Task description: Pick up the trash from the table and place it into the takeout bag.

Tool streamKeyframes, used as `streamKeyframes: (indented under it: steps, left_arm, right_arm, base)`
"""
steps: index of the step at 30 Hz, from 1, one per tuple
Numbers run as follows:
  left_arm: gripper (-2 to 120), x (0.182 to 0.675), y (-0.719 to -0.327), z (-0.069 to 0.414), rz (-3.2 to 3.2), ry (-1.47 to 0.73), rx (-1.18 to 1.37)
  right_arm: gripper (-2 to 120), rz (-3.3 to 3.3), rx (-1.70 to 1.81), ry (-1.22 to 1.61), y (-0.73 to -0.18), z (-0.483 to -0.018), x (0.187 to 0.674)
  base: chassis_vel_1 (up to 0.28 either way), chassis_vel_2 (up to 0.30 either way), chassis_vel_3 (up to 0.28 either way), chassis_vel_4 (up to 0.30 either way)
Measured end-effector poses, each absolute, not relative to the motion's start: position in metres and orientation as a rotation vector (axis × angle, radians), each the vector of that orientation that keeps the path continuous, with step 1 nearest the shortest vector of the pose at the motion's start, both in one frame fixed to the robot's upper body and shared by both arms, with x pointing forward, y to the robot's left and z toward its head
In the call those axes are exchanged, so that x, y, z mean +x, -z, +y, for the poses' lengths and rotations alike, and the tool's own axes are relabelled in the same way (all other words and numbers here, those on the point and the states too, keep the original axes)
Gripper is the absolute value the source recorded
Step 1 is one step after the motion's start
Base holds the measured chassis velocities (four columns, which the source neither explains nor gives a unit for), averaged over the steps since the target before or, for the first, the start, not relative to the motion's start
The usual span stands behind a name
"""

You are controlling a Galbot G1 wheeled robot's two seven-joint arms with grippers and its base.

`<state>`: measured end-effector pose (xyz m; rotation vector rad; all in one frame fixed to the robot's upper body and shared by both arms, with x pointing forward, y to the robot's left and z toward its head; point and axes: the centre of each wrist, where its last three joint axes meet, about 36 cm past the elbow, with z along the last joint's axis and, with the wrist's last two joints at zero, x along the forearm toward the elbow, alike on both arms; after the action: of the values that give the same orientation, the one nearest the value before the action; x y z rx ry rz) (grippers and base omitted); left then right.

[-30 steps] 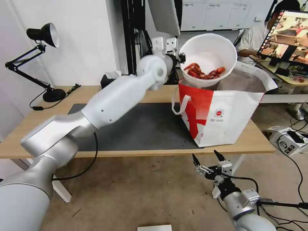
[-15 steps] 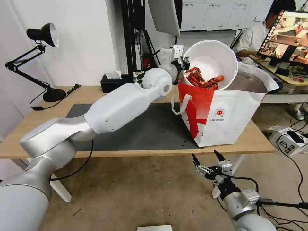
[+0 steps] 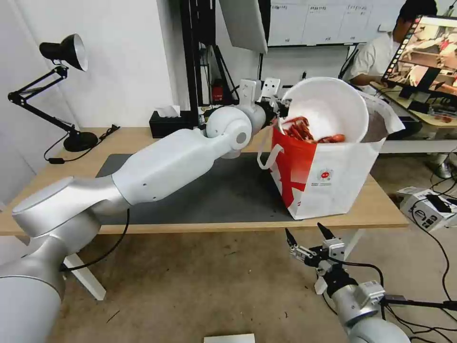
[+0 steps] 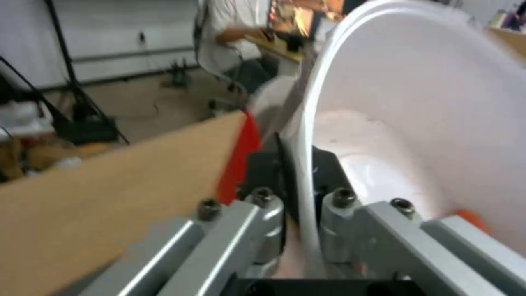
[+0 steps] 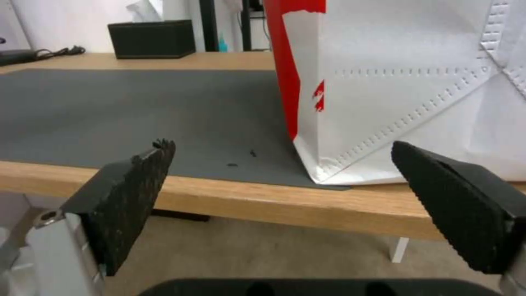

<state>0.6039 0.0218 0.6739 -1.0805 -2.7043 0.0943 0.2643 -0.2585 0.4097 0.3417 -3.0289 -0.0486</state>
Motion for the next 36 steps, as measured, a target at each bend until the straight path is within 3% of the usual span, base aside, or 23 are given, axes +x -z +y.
streamKeyframes:
  steps: [3,5,13,14,17,19,21,23,29,31,36]
  left_arm:
    - [17,0.605,-0.675,0.022,-2.671,-0.104,-1.08]
    - [30,0.606,-0.675,0.023,-2.659,-0.116,-1.079]
    - [51,0.607,-0.678,0.03,-2.652,-0.124,-1.088]
    - [59,0.608,-0.68,0.033,-2.655,-0.127,-1.092]
    - [65,0.608,-0.681,0.037,-2.662,-0.131,-1.1]
    - [79,0.606,-0.683,0.045,-2.679,-0.151,-1.127]
    - [80,0.605,-0.683,0.047,-2.684,-0.154,-1.132]
    - [93,0.598,-0.68,0.066,-2.738,-0.172,-1.181]
    - [100,0.583,-0.673,0.111,-2.821,-0.266,-1.172]
    - [100,0.565,-0.648,0.168,-2.891,-0.376,-1.063]
    - [100,0.535,-0.61,0.229,-2.975,-0.362,-0.974]
  right_arm:
    - [100,-3.029,0.342,0.049,-0.41,-0.259,0.264]
    - [100,-3.029,0.342,0.049,-0.41,-0.259,0.264]
    - [100,-3.029,0.342,0.049,-0.41,-0.258,0.264]
    - [100,-3.029,0.342,0.049,-0.41,-0.259,0.264]
    - [100,-3.029,0.342,0.049,-0.41,-0.259,0.264]
    - [100,-3.029,0.342,0.049,-0.41,-0.259,0.264]
    - [100,-3.029,0.342,0.049,-0.41,-0.258,0.264]
    - [100,-3.029,0.342,0.049,-0.41,-0.258,0.264]
    - [100,-3.029,0.342,0.049,-0.41,-0.259,0.264]
    - [100,-3.029,0.342,0.049,-0.41,-0.259,0.264]
    - [100,-3.029,0.342,0.049,-0.41,-0.259,0.264]
  base:
    - [0.0,0.0,0.0,0.0]
    - [0.0,0.0,0.0,0.0]
    - [0.0,0.0,0.0,0.0]
    - [0.0,0.0,0.0,0.0]
    - [0.0,0.0,0.0,0.0]
    - [0.0,0.0,0.0,0.0]
    - [0.0,0.0,0.0,0.0]
    - [0.0,0.0,0.0,0.0]
    - [0.0,0.0,0.0,0.0]
    - [0.0,0.0,0.0,0.0]
    - [0.0,0.0,0.0,0.0]
